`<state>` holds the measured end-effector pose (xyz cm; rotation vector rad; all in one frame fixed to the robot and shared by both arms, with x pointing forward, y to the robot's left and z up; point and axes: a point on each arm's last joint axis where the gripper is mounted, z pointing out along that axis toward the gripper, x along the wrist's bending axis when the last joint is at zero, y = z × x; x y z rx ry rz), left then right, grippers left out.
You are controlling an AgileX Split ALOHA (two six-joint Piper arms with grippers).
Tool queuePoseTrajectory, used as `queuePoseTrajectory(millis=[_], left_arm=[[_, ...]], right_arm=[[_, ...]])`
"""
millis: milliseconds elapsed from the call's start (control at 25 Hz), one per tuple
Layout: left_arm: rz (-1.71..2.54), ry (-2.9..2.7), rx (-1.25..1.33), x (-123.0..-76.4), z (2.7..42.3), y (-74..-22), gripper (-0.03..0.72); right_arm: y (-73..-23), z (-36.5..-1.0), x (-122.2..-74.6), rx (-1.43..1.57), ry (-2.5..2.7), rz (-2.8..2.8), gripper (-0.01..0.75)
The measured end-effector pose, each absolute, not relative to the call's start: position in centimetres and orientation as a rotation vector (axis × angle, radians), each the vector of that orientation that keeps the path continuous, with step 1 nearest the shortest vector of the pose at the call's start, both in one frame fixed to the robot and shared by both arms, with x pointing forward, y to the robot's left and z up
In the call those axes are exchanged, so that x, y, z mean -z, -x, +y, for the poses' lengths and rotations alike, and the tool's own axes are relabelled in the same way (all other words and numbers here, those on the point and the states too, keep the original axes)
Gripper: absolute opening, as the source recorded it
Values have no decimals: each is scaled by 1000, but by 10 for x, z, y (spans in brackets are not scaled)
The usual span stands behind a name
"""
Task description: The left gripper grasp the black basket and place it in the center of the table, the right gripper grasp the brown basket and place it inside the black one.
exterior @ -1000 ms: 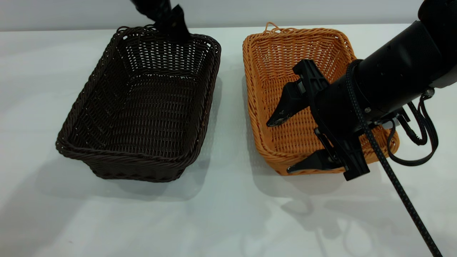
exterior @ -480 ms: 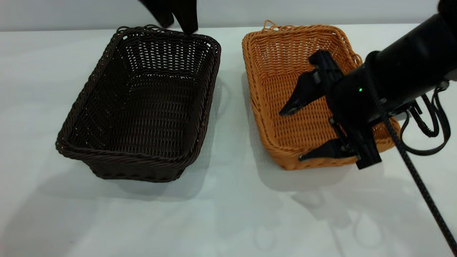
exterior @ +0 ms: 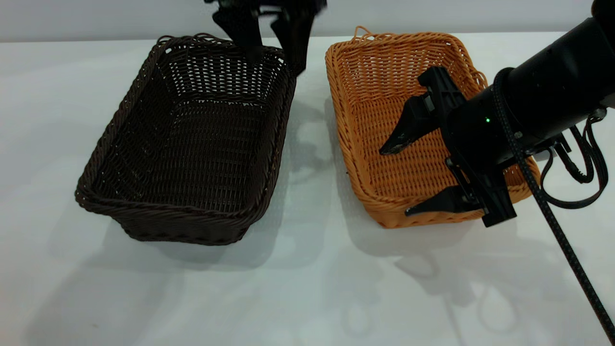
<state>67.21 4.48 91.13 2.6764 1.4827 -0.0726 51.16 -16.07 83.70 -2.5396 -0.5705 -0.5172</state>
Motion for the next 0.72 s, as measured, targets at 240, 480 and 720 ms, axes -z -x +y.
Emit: queuePoseTrajectory(millis=[240, 480, 720], left_arm=[[1576, -2686, 49, -901, 46, -668, 499], [1641, -2717, 92, -885, 45, -657, 498], [1689, -2731, 120, -867, 44, -653, 498]], right_arm=[[-512, -161, -837, 523, 2544, -589, 552], [-512, -162, -836, 529, 2550, -609, 552], [-512, -162, -836, 531, 2551, -616, 552]])
